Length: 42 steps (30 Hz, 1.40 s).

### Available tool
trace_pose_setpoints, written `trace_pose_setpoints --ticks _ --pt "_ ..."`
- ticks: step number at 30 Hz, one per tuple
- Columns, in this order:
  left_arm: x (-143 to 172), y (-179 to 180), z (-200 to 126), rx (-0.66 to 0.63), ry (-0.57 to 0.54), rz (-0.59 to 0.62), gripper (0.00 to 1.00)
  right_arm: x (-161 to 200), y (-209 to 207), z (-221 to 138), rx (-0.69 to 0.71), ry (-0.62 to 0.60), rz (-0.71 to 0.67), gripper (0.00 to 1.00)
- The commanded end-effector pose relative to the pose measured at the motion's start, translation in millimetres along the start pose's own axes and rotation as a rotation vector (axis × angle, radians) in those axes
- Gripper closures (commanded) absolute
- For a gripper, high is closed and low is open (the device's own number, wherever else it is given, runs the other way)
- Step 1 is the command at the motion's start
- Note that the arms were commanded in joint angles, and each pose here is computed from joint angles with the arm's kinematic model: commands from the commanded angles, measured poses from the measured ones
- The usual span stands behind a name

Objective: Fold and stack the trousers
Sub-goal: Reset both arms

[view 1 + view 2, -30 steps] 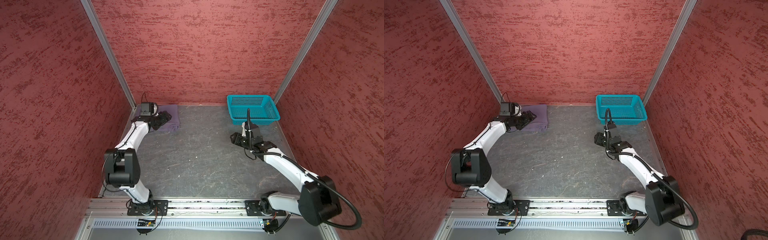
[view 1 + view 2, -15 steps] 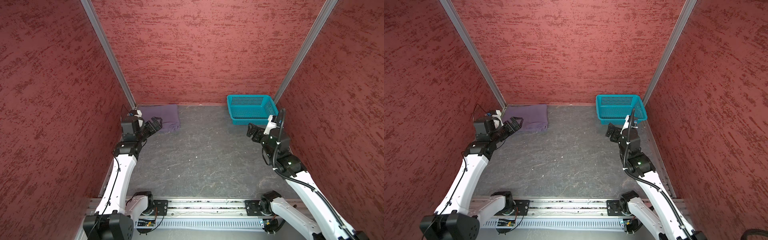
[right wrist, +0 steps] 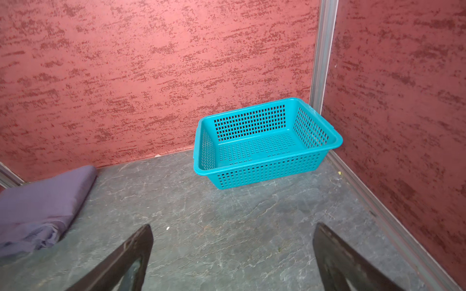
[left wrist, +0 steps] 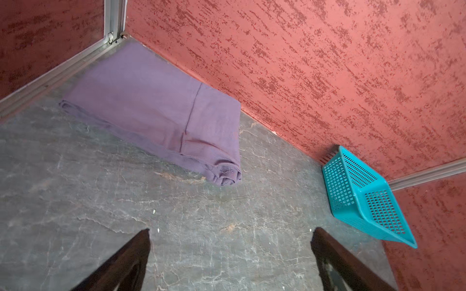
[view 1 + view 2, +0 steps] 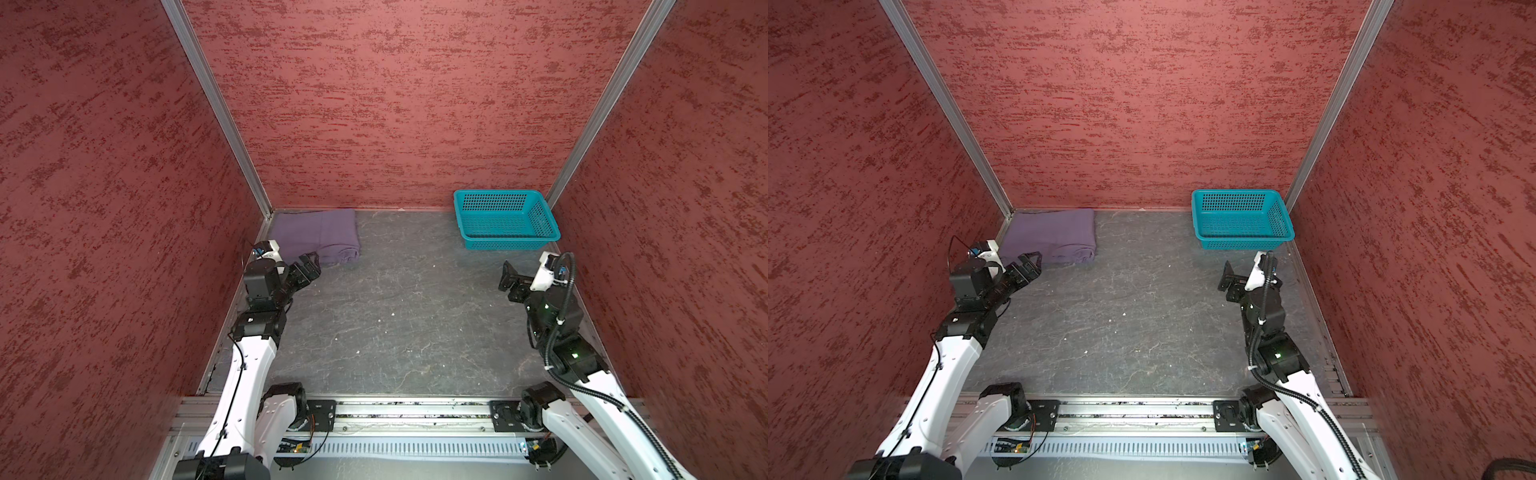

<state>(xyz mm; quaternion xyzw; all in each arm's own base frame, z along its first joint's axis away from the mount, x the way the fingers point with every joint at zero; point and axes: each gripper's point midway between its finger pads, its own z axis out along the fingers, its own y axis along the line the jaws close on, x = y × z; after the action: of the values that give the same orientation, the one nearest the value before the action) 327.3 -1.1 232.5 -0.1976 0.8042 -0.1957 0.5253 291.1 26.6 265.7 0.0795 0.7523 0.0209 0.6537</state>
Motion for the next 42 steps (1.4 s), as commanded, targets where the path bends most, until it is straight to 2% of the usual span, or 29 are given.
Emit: trace_pose_setpoints --ticks 1,9,16,19,24,31,34,37,38,42 --pt "-6 -6 4 0.062 -0.073 0.128 0.01 -8 5 5 -0.026 -0.087 -0.106 0.01" --pt "15 16 7 0.04 -0.145 0.208 0.01 48 4 35 -0.026 0.069 -0.168 0.01" --pt "33 40 21 -0.022 -0.155 0.263 0.01 68 -28 42 0.047 0.031 -0.074 0.01" --pt "37 51 27 -0.054 -0.173 0.275 0.01 85 -45 42 0.082 0.051 -0.049 0.01" --pt "52 68 43 -0.101 -0.131 0.292 0.0 115 -73 38 0.159 0.107 -0.038 0.01" --pt "40 76 58 -0.113 -0.197 0.311 0.0 110 -95 45 0.234 0.1 -0.011 0.01" --pt "31 78 68 -0.095 -0.238 0.305 0.0 101 -110 56 0.281 0.049 0.03 0.01" --pt "34 75 83 -0.051 -0.245 0.352 0.0 94 -119 77 0.284 0.022 0.087 0.01" --pt "42 68 87 -0.037 -0.198 0.383 0.01 95 -119 86 0.272 0.035 0.097 0.01" --pt "58 58 94 0.038 -0.23 0.45 0.0 92 -116 113 0.218 0.036 0.122 0.01"
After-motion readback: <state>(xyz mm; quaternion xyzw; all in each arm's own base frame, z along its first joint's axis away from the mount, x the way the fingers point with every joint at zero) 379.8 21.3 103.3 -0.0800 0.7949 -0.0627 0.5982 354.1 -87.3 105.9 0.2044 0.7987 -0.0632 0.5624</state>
